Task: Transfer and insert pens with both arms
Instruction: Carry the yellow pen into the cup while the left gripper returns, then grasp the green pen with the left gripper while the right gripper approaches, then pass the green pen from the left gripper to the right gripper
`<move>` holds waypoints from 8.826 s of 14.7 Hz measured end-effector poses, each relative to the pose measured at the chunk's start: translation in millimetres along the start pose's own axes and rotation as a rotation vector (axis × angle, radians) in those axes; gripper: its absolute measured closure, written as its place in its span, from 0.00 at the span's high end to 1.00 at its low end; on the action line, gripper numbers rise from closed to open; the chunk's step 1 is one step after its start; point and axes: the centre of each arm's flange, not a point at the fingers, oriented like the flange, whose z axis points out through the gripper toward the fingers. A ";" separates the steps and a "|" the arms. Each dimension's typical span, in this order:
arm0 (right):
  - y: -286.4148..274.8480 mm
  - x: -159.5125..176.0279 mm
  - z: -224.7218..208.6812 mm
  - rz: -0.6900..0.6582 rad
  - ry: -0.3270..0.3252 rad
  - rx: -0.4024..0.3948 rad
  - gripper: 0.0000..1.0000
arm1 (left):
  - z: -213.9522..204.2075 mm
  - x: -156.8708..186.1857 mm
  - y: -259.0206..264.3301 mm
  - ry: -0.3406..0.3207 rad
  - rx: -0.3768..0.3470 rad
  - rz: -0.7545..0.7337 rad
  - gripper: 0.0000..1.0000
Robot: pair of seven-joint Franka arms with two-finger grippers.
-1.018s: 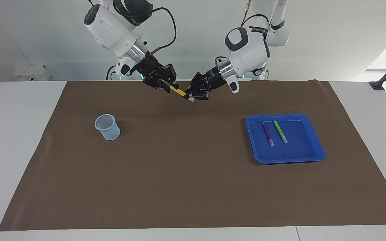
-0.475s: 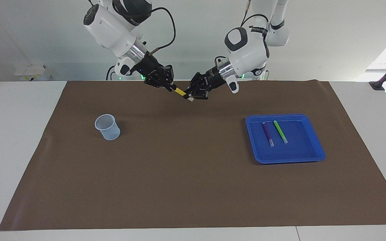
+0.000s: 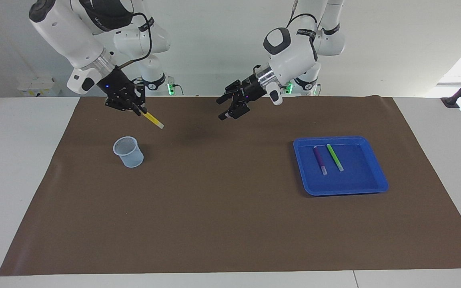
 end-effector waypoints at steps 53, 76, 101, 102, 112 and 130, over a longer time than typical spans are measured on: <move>-184.0 49.8 61.0 0.845 -0.010 0.684 1.00 | -172.9 361.5 101.6 0.530 0.895 1.396 0.85; -237.6 49.9 83.4 0.748 0.007 0.674 1.00 | -179.2 355.7 111.4 0.527 0.954 1.399 0.17; -265.5 51.4 88.2 0.578 0.197 0.691 1.00 | -69.9 85.8 67.3 0.162 0.247 0.057 0.17; -264.4 51.3 89.5 0.555 0.205 0.686 1.00 | -70.9 84.2 65.7 0.167 0.239 0.057 0.17; -253.1 50.3 112.5 0.484 0.220 0.647 0.78 | -75.5 87.9 70.0 0.167 0.182 0.020 0.17; -245.8 55.7 116.9 0.525 0.249 0.643 0.36 | -72.7 83.5 70.4 0.160 0.157 0.008 0.17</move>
